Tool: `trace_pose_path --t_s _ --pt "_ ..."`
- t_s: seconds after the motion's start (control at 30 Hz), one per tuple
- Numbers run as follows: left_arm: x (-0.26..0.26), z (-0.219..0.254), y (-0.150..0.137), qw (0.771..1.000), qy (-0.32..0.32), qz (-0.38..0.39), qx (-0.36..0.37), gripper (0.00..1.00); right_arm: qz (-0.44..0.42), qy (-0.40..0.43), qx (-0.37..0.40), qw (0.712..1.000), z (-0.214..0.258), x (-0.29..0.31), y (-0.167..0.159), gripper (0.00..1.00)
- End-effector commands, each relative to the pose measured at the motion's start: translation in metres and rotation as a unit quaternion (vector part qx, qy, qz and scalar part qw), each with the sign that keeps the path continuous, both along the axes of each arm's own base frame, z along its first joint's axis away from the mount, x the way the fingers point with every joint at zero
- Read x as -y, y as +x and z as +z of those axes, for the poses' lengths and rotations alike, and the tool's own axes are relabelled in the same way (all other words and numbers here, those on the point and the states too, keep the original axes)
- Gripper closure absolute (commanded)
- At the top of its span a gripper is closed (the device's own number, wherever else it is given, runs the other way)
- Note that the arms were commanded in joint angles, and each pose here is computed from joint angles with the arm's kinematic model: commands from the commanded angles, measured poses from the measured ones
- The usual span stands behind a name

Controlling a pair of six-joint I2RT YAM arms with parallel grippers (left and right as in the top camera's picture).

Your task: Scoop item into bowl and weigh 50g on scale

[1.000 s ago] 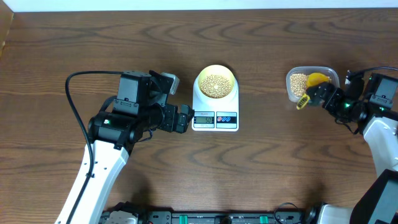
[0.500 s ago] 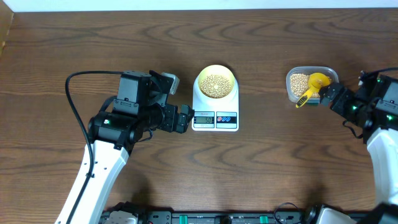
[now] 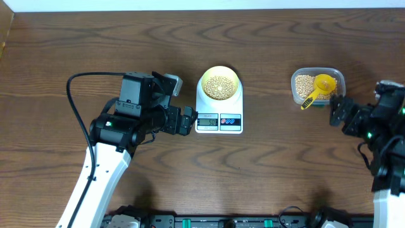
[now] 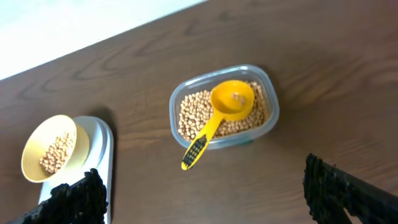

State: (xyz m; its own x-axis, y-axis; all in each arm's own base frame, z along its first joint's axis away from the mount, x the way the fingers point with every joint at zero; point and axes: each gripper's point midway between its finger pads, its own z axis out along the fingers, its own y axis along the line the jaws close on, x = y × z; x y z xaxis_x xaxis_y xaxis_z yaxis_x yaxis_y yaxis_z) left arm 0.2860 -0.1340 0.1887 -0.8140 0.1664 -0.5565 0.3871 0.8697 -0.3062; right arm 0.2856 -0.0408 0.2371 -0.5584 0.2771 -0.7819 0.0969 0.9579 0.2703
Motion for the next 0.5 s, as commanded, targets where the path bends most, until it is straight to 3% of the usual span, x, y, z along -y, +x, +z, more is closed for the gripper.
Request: trace_pose_path --t_s 0.0,0.47 --pt "-0.0017 0.0003 0.0012 1.0 0.004 0.0 0.004 0.02 0.017 -0.032 0.014 0.999 0.0074 0.0001 -0.0029 0.01" --pt "-0.0017 0.0003 0.0012 1.0 0.004 0.0 0.004 0.02 0.018 -0.022 -0.009 1.0 -0.0016 -0.0025 -0.009 0.01"
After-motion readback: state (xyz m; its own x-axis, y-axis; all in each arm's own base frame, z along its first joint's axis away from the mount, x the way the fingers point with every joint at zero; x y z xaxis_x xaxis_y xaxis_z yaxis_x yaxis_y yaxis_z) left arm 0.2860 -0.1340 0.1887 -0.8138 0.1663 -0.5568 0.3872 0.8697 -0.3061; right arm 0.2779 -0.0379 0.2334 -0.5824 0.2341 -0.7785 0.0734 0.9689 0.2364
